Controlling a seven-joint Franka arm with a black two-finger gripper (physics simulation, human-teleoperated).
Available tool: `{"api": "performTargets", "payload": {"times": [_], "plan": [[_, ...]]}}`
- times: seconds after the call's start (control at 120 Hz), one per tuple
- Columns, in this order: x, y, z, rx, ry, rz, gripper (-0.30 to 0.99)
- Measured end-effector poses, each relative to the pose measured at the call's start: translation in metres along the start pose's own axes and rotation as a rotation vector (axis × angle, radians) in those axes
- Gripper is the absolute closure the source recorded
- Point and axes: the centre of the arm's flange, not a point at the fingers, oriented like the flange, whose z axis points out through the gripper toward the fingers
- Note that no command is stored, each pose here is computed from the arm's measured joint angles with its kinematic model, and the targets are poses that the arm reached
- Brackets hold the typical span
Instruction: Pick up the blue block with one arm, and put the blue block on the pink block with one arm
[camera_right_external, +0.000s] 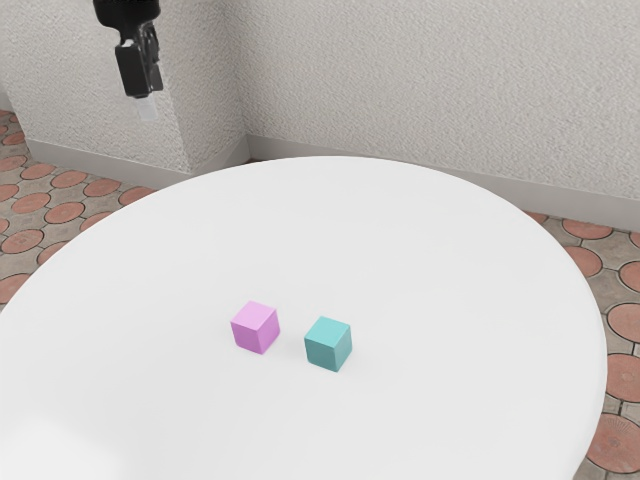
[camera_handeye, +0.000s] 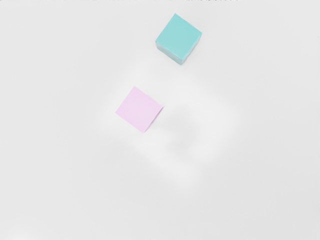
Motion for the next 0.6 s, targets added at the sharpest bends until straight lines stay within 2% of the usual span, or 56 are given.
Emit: {"api": "performTargets", "payload": {"times": [0.183,0.217,0.317,0.425,0.508,0.6], "plan": [[0.003,0.003,0.009,-0.026,-0.016,-0.014,0.0],[-0.004,0.006,0.009,-0.027,-0.021,-0.025,0.0],[-0.039,0.049,0.007,-0.042,-0.035,-0.043,0.0],[0.003,0.079,0.082,-0.133,-0.092,0.112,0.0],[0.047,0.103,0.114,-0.137,-0.091,0.273,0.0],[0.069,0.105,0.136,-0.159,-0.078,0.37,0.0]]}}
